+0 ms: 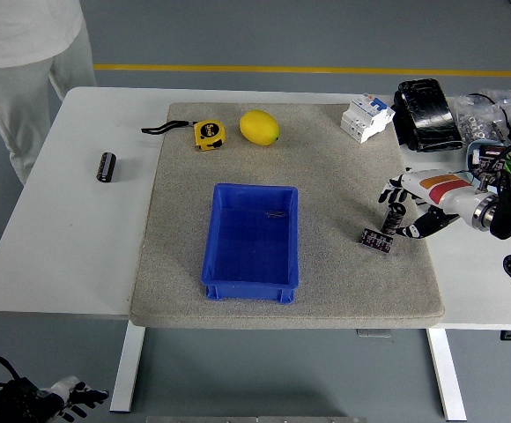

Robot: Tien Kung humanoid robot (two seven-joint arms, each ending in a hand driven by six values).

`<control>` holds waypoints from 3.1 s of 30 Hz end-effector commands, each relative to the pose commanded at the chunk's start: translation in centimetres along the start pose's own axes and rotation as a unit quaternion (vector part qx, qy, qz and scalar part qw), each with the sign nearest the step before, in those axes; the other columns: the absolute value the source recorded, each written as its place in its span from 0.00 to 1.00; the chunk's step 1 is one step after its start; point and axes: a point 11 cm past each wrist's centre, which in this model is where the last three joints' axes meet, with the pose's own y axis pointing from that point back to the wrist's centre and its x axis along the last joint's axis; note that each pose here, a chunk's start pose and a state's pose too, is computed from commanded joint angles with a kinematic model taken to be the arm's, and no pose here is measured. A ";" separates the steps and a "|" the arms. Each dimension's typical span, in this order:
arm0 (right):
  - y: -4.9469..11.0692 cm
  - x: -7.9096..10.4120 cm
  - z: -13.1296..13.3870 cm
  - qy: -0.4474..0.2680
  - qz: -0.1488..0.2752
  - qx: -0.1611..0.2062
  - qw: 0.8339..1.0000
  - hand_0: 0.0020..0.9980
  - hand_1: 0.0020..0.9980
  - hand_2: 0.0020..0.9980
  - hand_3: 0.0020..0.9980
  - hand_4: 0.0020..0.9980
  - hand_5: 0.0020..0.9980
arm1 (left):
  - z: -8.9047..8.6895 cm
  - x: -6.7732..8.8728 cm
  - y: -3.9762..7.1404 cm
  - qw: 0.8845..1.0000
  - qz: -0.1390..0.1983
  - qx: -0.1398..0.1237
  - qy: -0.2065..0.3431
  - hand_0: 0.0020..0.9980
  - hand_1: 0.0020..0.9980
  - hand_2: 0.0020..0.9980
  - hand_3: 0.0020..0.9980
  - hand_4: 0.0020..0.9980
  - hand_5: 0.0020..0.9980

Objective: Pick up the battery,place it into the box

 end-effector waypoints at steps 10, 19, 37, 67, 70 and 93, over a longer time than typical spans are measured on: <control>-0.2 -0.2 0.0 -0.006 0.004 0.000 1.000 0.52 0.51 0.53 0.53 0.73 0.00 | 0.1 0.1 0.0 1.000 0.001 -0.001 0.001 0.73 0.70 0.75 0.57 0.60 0.54; -0.2 -0.7 0.3 -0.007 -0.004 -0.006 1.000 0.49 0.49 0.51 0.51 0.71 0.00 | 0.0 0.0 0.0 1.000 0.000 -0.001 0.002 0.73 0.70 0.75 0.57 0.60 0.54; -0.2 -0.2 0.1 -0.003 -0.001 -0.003 1.000 0.44 0.43 0.45 0.47 0.69 0.00 | -0.3 0.1 0.0 1.000 0.000 0.003 0.000 0.73 0.70 0.75 0.57 0.60 0.54; -0.9 6.6 -5.2 0.050 0.046 0.070 0.995 0.43 0.42 0.45 0.46 0.69 0.00 | -1.2 0.7 0.0 1.000 0.007 0.013 -0.001 0.73 0.70 0.75 0.57 0.60 0.54; -0.9 7.9 -7.2 0.060 0.058 0.095 0.992 0.43 0.42 0.45 0.46 0.69 0.00 | -1.3 0.8 0.0 1.000 0.007 0.015 -0.002 0.73 0.70 0.75 0.57 0.60 0.54; -2.5 6.9 -23.0 0.138 0.024 0.274 0.951 0.46 0.46 0.52 0.51 0.70 0.00 | -1.4 1.6 0.1 1.000 0.012 0.022 -0.008 0.73 0.70 0.75 0.57 0.60 0.54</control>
